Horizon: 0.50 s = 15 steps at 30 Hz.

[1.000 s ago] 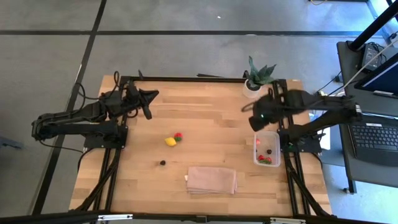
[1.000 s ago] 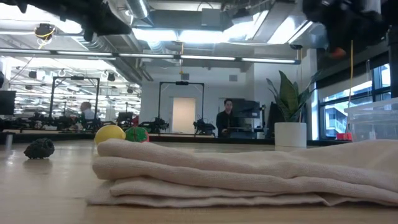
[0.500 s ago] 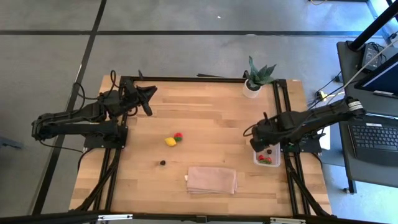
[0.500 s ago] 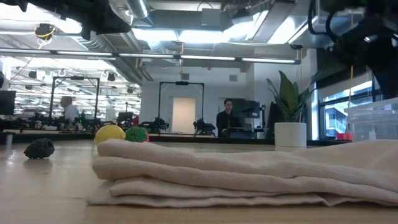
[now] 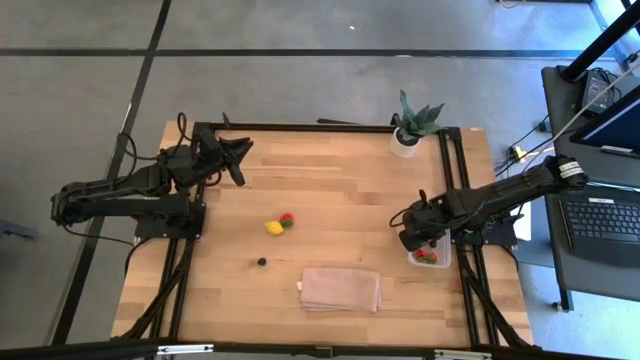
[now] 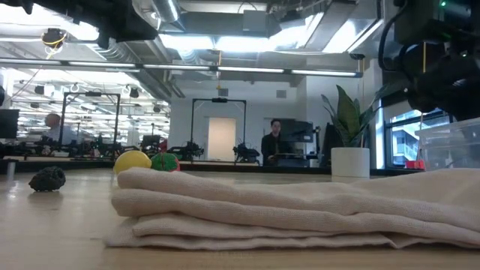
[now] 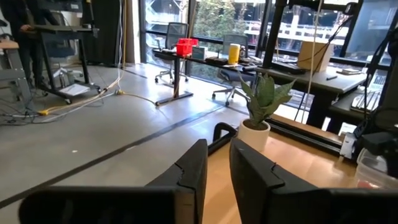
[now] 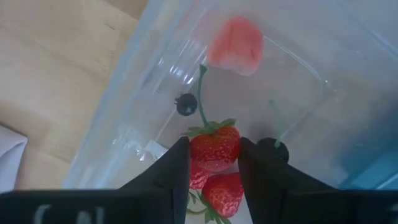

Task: Pick and placing Produce into tupperware
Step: Put the top red strawberry into the transparent bin, then put the red strawberry into the transparent bin

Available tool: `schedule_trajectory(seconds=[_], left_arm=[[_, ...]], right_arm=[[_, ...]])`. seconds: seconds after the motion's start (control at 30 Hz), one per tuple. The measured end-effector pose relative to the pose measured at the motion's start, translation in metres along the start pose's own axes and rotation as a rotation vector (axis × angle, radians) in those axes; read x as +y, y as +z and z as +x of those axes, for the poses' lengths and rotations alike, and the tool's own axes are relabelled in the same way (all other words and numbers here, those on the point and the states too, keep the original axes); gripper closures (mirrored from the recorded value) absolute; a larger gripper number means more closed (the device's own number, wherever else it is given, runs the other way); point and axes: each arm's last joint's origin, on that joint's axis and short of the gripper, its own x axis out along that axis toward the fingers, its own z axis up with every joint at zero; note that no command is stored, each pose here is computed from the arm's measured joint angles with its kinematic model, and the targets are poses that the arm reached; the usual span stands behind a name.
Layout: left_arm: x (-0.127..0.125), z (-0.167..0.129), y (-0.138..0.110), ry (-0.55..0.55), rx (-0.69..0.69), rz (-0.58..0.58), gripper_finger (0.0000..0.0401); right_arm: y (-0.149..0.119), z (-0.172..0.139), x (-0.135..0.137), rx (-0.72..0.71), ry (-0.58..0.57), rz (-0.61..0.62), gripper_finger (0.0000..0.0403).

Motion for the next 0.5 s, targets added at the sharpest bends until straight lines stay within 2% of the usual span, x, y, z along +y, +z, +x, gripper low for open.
schedule_trajectory(seconds=[0.27,0.5], left_arm=[[0.0,0.0,0.0,0.0,0.0,-0.013,0.0329],[0.0,0.0,0.0,0.0,0.0,-0.013,0.0323]], right_arm=[[0.0,0.0005,-0.0004,0.0,-0.002,-0.005,0.0245],[-0.0001,0.0005,-0.0004,0.005,-0.001,-0.005,0.0228]])
